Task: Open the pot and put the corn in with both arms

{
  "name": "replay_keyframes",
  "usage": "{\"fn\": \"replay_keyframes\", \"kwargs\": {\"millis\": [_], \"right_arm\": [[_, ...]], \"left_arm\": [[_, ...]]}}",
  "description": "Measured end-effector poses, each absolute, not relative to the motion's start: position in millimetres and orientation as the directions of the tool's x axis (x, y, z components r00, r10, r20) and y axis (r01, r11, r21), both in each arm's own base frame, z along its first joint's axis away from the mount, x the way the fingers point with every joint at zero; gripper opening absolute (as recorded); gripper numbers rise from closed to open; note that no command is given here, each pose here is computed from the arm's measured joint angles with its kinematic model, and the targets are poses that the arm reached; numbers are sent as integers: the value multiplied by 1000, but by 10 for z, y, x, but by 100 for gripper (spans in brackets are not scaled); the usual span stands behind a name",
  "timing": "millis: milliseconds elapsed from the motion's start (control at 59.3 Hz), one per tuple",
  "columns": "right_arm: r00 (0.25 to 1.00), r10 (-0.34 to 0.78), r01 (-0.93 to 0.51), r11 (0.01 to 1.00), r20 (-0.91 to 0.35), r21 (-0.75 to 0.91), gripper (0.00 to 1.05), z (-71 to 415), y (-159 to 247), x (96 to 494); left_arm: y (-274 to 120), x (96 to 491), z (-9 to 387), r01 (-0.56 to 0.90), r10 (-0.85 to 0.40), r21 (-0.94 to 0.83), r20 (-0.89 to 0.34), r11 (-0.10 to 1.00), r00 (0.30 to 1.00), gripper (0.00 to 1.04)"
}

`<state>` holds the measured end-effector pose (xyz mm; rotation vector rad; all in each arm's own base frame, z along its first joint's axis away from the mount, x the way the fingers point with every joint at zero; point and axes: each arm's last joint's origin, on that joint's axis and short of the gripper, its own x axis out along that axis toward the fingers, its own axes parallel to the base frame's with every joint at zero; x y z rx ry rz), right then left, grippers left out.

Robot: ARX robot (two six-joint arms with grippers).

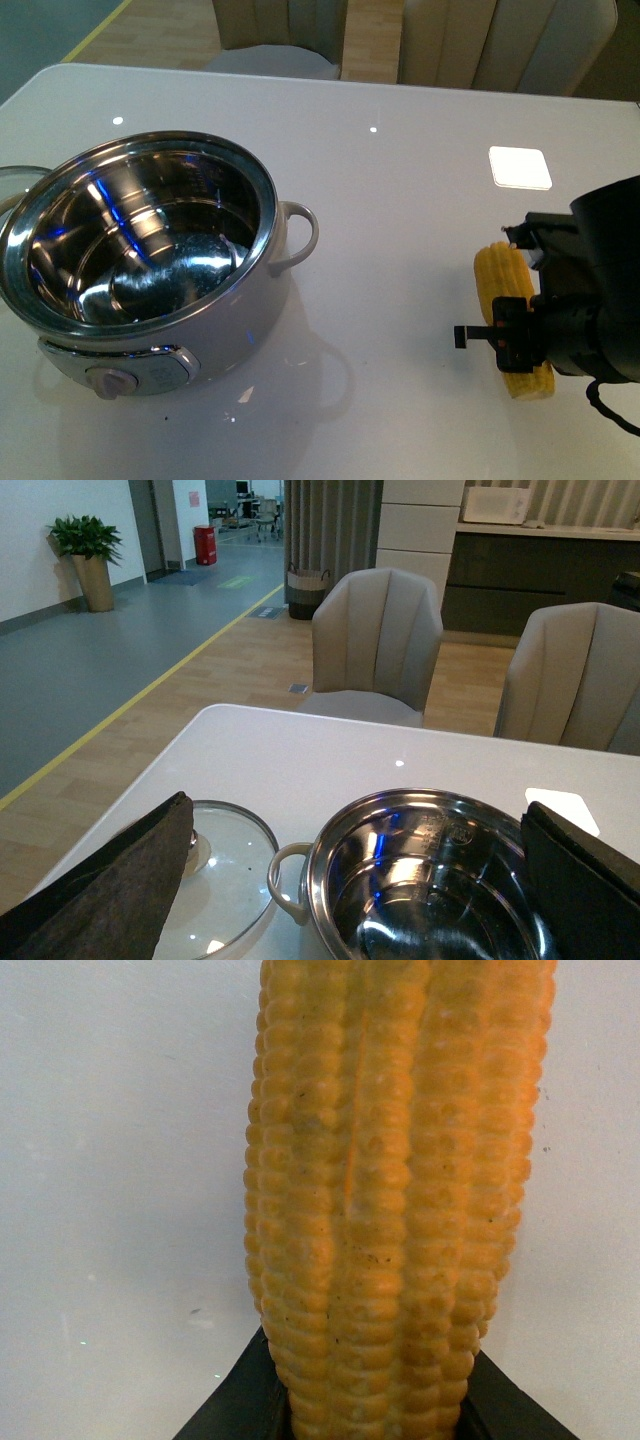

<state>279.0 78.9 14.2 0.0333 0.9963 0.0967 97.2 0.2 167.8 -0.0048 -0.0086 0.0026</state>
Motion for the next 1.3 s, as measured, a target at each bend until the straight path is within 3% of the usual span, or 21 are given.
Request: {"fn": "replay_keyframes", "kwargs": {"millis": [236,438,607,1012,1298], "right_arm": [[600,281,-176,960,-749,219,23,808,954,2595],[666,403,-260,914,-627,311,22,1451,1246,2672],[651,497,-330,866,-574,375,22,1740,1688,2826],[577,590,-337,802,-565,493,22,1824,2347,3137],[518,606,-317,792,-604,522,22,1603,2701,3249]], "left_arm": [[2,972,1678,-3,3,-5,9,1000,1000,98],[2,972,1678,-3,3,-5,9,1000,1000,98],[2,972,1678,-3,3,-5,9,1000,1000,98],[2,972,1678,-3,3,-5,9,1000,1000,98],[2,972,1678,-3,3,-5,9,1000,1000,98]]}}
